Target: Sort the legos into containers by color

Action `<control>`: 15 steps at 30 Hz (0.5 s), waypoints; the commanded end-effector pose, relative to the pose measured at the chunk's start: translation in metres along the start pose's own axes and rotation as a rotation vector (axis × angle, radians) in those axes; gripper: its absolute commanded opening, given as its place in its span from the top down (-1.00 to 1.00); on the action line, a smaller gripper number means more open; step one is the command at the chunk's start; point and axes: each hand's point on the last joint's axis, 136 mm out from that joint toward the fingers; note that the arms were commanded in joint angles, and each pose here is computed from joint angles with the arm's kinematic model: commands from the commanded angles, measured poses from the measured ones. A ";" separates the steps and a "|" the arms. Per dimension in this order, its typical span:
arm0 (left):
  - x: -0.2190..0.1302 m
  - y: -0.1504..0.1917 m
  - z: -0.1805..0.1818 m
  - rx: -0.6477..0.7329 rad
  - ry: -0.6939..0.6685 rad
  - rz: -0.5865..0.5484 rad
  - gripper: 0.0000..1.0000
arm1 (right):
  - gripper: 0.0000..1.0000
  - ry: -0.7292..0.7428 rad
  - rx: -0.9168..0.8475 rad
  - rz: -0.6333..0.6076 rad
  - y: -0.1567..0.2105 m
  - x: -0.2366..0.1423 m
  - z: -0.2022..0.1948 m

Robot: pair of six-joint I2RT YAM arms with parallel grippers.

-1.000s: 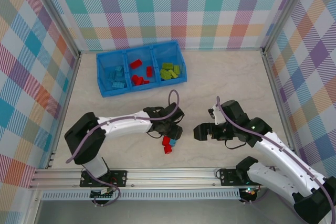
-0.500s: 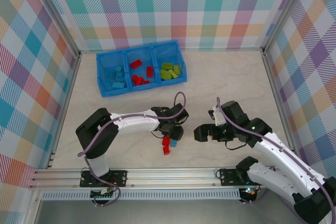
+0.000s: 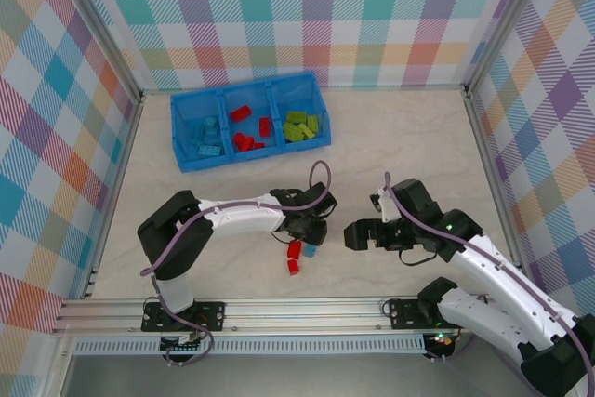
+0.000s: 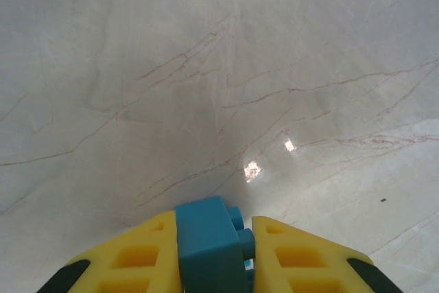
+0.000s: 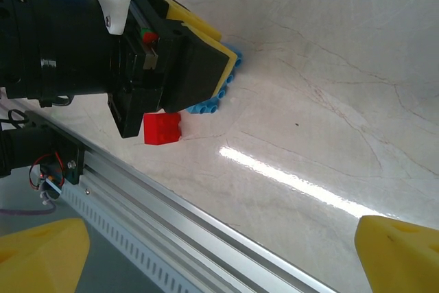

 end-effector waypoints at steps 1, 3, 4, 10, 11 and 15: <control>-0.009 -0.022 0.002 -0.022 -0.024 -0.087 0.75 | -0.99 -0.001 0.000 -0.047 -0.006 -0.010 0.004; -0.018 -0.040 0.007 -0.042 -0.019 -0.148 0.76 | -0.99 0.001 0.002 -0.071 -0.009 -0.013 0.004; -0.025 -0.053 0.012 -0.055 -0.021 -0.190 0.76 | -0.99 0.000 0.002 -0.085 -0.011 -0.014 0.004; -0.106 -0.132 0.063 -0.116 -0.102 -0.480 0.75 | -0.99 -0.054 -0.007 -0.165 -0.030 -0.020 0.021; -0.120 -0.141 0.076 -0.129 -0.129 -0.521 0.75 | -0.99 -0.068 -0.011 -0.181 -0.034 -0.021 0.025; -0.183 -0.167 0.155 -0.254 -0.259 -0.695 0.75 | -0.99 -0.140 -0.027 -0.258 -0.054 -0.027 0.044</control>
Point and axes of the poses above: each hand's point on the last joint's axis, 136 mm out from that joint toward the fingers, its own x axis out along the fingers, its own z axis along the line the jaws close on, y = z × x, and after that the axes turned 10 degrees about x, right-handed
